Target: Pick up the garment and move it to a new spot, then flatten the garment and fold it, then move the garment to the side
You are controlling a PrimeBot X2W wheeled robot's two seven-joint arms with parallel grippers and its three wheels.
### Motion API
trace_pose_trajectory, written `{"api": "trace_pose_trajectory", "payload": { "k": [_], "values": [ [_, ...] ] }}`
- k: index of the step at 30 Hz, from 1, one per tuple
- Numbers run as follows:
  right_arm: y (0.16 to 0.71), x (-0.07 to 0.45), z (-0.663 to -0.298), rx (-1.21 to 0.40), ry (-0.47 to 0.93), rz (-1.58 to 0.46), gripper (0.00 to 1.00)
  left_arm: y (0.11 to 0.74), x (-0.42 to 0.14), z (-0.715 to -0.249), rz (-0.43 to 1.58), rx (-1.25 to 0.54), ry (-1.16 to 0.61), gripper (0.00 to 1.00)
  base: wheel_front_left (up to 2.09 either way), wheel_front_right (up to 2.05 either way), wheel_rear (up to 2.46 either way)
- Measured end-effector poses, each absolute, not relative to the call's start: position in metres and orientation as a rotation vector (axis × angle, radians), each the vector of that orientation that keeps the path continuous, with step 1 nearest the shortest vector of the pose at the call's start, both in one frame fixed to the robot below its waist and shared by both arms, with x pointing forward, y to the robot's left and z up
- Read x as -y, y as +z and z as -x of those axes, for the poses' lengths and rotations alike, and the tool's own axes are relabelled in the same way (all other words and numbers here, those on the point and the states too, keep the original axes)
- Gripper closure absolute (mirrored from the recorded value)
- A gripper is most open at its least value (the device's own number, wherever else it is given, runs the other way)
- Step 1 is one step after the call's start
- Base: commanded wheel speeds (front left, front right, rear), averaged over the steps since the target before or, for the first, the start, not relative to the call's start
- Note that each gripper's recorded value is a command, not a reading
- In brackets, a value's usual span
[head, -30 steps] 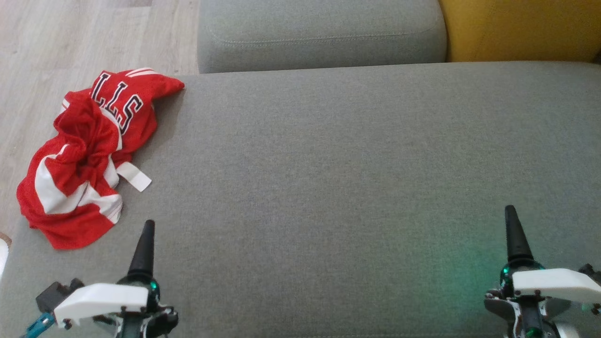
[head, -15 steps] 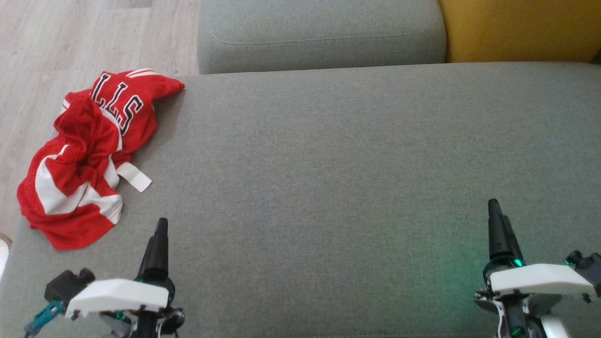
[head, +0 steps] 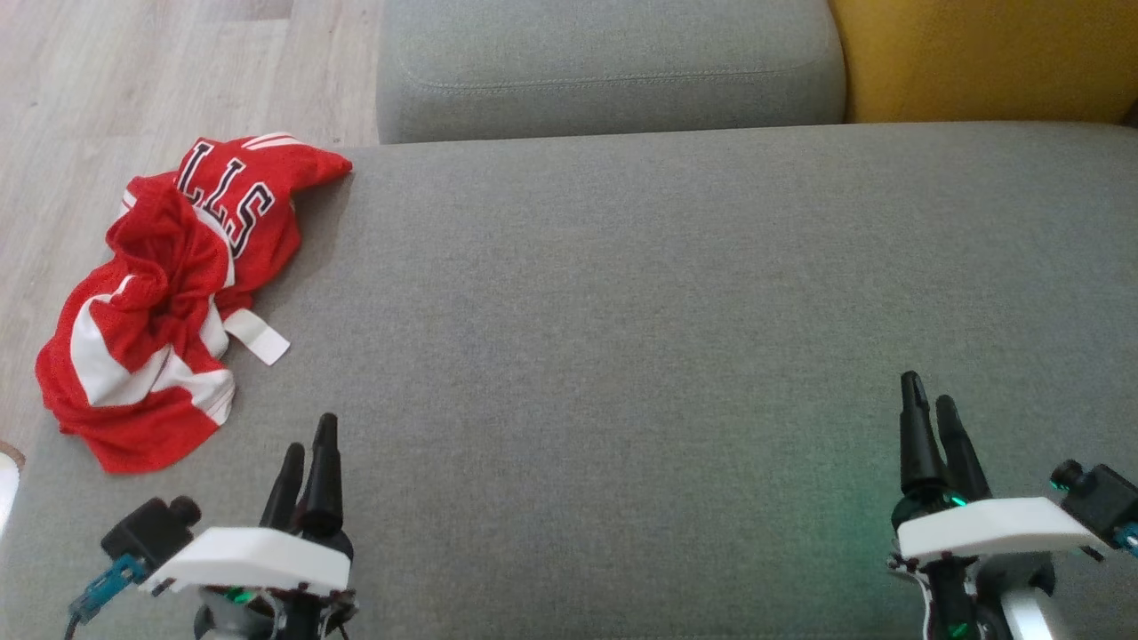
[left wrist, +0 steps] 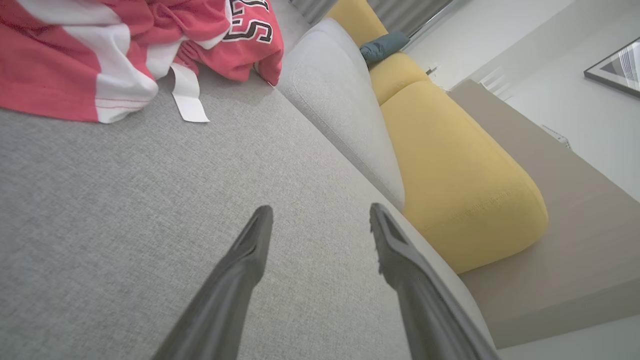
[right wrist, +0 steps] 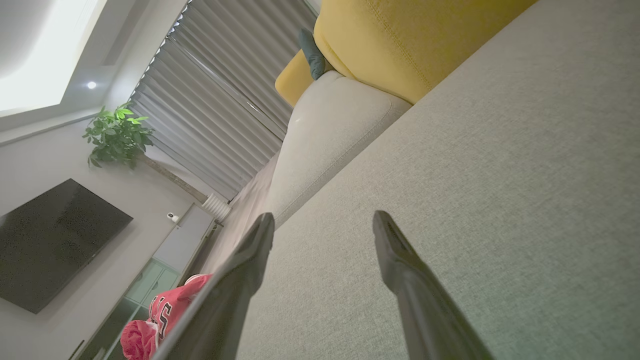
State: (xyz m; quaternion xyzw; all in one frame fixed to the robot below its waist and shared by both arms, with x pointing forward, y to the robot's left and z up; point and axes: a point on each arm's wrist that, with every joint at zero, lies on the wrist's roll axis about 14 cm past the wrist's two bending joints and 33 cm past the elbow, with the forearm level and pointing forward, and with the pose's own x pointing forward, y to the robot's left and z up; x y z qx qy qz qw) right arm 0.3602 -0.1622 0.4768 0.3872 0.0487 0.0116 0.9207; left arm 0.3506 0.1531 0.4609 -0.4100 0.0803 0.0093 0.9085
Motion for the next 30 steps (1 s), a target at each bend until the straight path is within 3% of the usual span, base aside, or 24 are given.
{"api": "trace_pose_trajectory", "payload": {
  "k": [30],
  "values": [
    [0.498,0.132,-0.358,-0.016,0.157,-0.437,0.0,0.479,-0.144,-0.348,0.461,-0.074,-0.037,0.0,0.0,0.0,0.0]
  ]
}}
